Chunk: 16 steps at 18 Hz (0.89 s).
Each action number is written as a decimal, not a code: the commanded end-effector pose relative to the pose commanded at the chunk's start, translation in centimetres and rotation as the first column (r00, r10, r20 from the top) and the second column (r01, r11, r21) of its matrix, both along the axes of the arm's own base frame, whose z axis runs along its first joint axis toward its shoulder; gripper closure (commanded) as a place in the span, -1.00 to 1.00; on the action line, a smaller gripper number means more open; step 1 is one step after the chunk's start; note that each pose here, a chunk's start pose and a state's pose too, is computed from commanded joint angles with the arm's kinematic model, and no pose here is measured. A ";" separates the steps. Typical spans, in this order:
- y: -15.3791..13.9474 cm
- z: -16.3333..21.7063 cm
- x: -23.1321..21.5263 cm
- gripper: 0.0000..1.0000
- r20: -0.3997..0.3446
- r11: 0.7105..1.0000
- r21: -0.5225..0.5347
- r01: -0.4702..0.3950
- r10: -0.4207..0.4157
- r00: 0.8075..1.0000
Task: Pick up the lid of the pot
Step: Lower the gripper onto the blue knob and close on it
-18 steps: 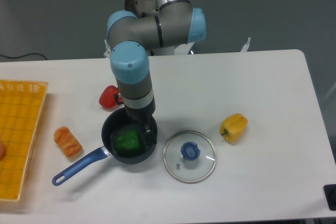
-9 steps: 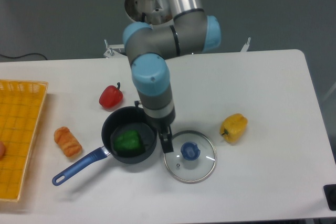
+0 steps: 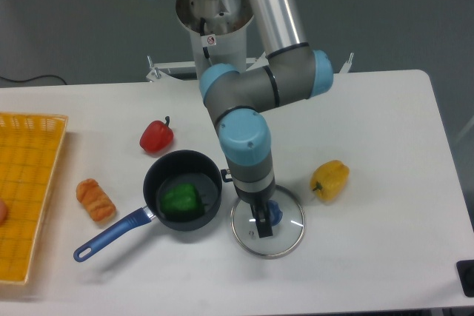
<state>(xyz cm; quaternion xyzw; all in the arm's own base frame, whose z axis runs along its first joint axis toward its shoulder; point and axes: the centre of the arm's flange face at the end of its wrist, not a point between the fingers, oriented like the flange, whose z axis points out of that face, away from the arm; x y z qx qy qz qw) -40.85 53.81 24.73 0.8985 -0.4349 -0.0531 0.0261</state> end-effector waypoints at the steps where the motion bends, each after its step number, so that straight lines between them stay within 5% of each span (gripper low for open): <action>1: 0.0 -0.2 -0.3 -1.00 0.001 1.000 -0.001 -0.003 0.003 1.000; 16: -0.4 -2.1 -0.8 -0.97 0.024 0.999 -0.025 -0.023 0.023 0.999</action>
